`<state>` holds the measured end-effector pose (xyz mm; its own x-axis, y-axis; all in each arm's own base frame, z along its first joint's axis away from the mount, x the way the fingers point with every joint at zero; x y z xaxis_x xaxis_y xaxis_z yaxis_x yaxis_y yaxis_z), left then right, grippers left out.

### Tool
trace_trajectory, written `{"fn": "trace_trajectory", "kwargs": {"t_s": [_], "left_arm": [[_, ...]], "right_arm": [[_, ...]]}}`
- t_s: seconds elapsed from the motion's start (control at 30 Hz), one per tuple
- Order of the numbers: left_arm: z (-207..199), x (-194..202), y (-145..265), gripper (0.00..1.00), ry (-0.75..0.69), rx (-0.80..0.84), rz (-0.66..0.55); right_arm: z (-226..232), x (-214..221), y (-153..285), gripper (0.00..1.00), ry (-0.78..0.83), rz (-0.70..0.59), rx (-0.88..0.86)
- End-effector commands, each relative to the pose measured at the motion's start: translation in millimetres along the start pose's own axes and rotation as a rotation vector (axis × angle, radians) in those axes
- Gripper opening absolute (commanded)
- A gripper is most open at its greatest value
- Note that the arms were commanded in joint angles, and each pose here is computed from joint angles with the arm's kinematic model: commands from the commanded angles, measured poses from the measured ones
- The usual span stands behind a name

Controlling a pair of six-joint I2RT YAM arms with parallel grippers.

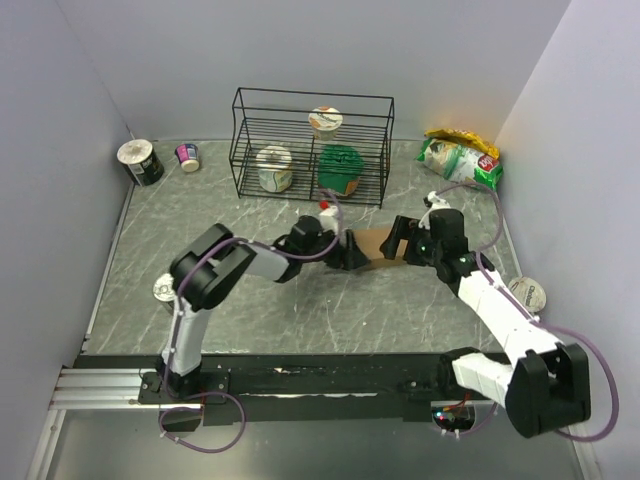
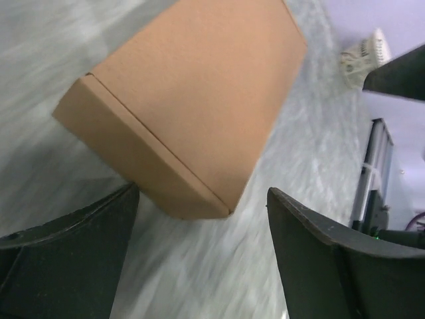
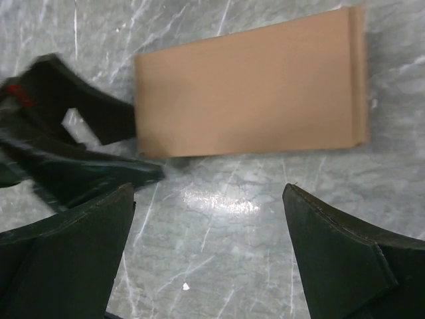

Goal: Fold the paper box

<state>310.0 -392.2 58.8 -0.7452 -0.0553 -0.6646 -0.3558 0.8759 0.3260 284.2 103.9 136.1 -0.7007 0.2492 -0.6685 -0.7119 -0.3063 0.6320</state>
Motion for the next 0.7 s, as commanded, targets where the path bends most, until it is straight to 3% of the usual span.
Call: {"fn": "trace_trajectory", "kwargs": {"t_s": [0.0,0.13,0.27,0.4,0.53,0.67], "left_arm": [[-44,-15,-43,0.82,-0.016,0.165,-0.012],[-66,-20,-63,0.83,-0.027,0.213,-0.037],[-61,-42,-44,0.86,-0.040,0.157,-0.126],[-37,-75,20,0.94,0.004,0.055,-0.261],[7,-115,101,0.99,0.019,-0.171,-0.400],[38,-144,191,0.96,0.016,-0.431,-0.526]], "right_arm": [[-3,-12,13,1.00,-0.004,-0.085,0.016],[-8,-12,19,1.00,0.009,-0.090,0.039],[-5,-18,27,1.00,0.026,-0.121,0.023],[1,-26,31,1.00,0.041,-0.145,-0.014],[7,-44,45,1.00,0.065,-0.221,-0.029],[7,-62,67,1.00,0.083,-0.303,-0.017]]}}
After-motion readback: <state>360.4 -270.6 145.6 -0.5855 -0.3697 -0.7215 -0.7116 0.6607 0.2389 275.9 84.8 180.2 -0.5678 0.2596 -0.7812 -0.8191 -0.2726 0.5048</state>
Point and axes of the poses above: each gripper's point midway between its finger pads, its own y axis back along the fingers, its own z axis along the line the jaws close on, x = y × z, the point moved 2 cm from there along y, back along the fingers
